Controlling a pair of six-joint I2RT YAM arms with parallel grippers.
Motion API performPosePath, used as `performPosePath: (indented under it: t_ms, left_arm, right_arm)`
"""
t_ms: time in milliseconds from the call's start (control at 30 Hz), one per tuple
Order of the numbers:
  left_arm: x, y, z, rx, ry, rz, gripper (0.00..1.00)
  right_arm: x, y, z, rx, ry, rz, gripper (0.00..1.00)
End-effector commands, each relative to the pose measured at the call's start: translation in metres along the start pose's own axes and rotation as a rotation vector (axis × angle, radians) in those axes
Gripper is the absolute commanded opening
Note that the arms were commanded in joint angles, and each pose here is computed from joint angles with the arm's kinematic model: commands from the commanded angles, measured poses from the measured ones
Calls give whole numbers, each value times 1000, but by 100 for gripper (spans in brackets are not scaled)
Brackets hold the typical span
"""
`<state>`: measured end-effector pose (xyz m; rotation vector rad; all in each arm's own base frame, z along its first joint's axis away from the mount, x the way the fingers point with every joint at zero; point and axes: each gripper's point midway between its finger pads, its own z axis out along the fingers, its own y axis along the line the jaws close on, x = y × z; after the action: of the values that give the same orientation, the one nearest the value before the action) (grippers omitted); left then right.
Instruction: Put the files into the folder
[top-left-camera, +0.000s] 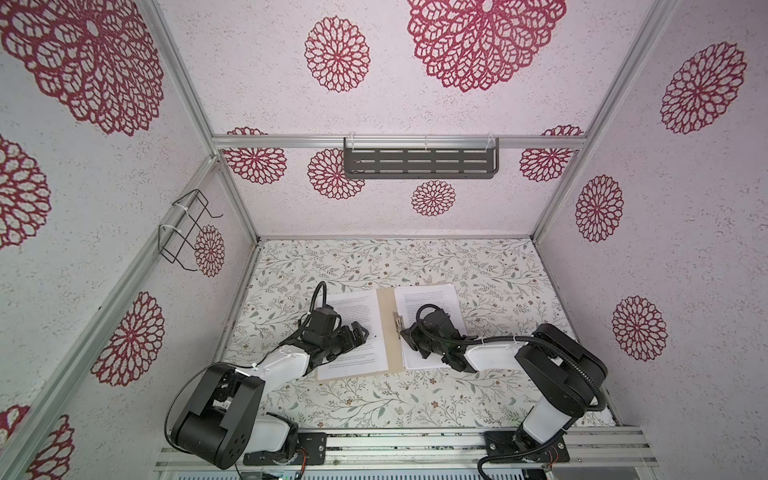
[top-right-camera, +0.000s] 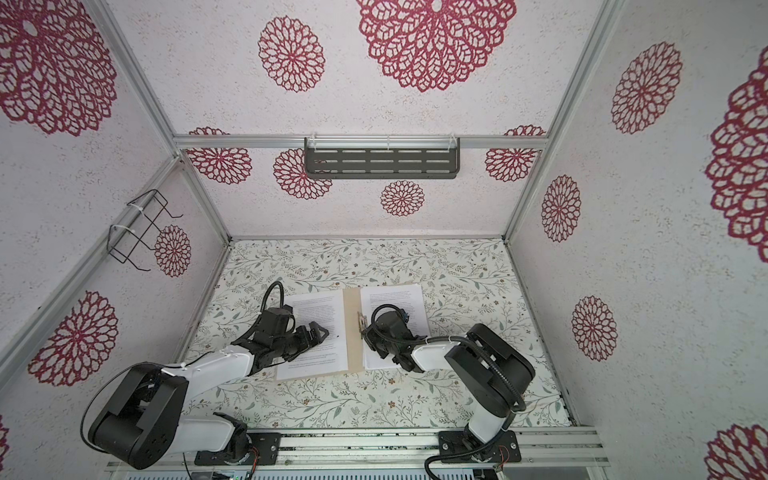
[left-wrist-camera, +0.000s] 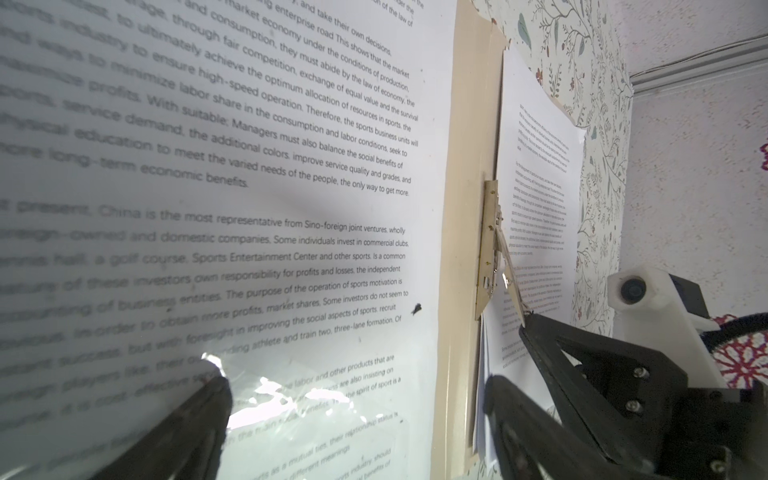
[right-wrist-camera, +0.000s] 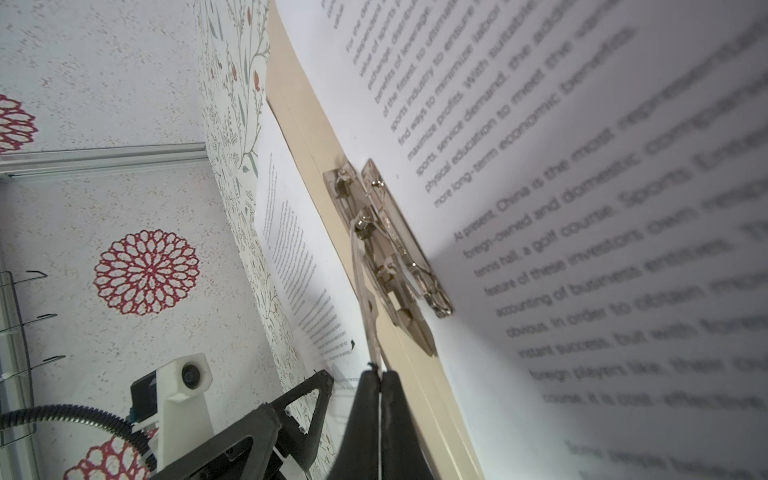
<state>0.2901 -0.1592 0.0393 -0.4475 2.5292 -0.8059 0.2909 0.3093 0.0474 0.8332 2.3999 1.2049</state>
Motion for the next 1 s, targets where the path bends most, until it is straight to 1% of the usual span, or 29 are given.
performPosePath:
  t_ms: [0,67,333,667,767,967]
  left_arm:
    - [13,28,4,-107,35,-36,98]
    - [14,28,5,-109,39,-43,98]
    - [18,36,1,-137,38,-59,98]
    - [21,45,-1,-164,32,-59,98]
    - [22,46,0,-165,34,-61,98]
    - [21,46,0,-162,29,-56,98]
  right_arm:
    - [-4,-95,-3,278,-34,-36,0]
    - [-5,-106,-4,309,-39,-52,0]
    - [-11,-129,-5,357,-71,-101,0]
    - [-12,-163,-9,425,-119,-97,0]
    - [-12,-170,-7,433,-118,-97,0]
    - [-10,-186,-8,489,-115,-86,0]
